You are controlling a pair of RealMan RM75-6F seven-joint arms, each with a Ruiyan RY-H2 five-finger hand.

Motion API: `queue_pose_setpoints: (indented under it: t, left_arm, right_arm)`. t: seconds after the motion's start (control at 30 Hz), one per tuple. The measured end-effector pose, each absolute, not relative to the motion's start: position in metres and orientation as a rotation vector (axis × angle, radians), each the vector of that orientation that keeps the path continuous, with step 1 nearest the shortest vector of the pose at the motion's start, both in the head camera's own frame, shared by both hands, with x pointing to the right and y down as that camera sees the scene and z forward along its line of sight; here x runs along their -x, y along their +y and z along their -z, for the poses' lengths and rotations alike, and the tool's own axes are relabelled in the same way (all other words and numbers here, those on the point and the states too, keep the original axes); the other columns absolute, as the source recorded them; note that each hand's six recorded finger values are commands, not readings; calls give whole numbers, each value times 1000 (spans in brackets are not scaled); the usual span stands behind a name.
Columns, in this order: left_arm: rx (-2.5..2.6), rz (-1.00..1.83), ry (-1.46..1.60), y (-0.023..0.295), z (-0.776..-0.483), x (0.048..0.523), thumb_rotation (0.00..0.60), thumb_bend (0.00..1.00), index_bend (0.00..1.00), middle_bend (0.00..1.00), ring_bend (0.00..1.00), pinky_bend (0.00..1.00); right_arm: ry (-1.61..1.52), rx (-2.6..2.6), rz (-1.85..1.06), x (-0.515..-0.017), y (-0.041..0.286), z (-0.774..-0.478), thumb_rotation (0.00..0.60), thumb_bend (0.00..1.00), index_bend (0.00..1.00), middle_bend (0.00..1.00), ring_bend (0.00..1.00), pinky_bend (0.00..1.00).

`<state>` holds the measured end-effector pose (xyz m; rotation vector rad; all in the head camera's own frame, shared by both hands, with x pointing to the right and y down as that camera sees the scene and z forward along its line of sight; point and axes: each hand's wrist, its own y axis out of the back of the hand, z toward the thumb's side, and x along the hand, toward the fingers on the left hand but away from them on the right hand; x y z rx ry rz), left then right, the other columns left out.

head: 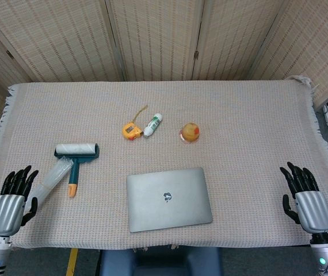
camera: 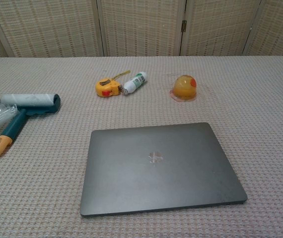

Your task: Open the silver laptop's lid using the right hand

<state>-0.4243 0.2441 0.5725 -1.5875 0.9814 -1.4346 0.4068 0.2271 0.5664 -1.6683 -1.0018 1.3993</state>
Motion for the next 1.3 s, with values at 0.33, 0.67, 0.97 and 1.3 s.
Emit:
queue_pose_setpoints:
  t: [0.33,0.67,0.97,1.3]
  left_arm:
    - [1597,1428,987,248,-571,426,600,665,12,1,12,0]
    - [1613,1403,982,248,-570,424,600,665,13,1,12,0]
    - [1649,1342,919,248,-568,415,600,665,14,1,13,0]
    - [1687,1335,896,251,-573,417,600,665,14,1,13,0]
  right_arm:
    - [-986,1702,-1357,-401,230,-565,600,680,0,0,0,0]
    - [-834,1861,-1231,-360,236,-578,600,620,0,0,0,0]
    - [-524,2060,-1096,-284,248,-615,600,512,0,0,0,0]
    - [-266,2152,-939,-181,265,-659,600,344,0,0,0,0]
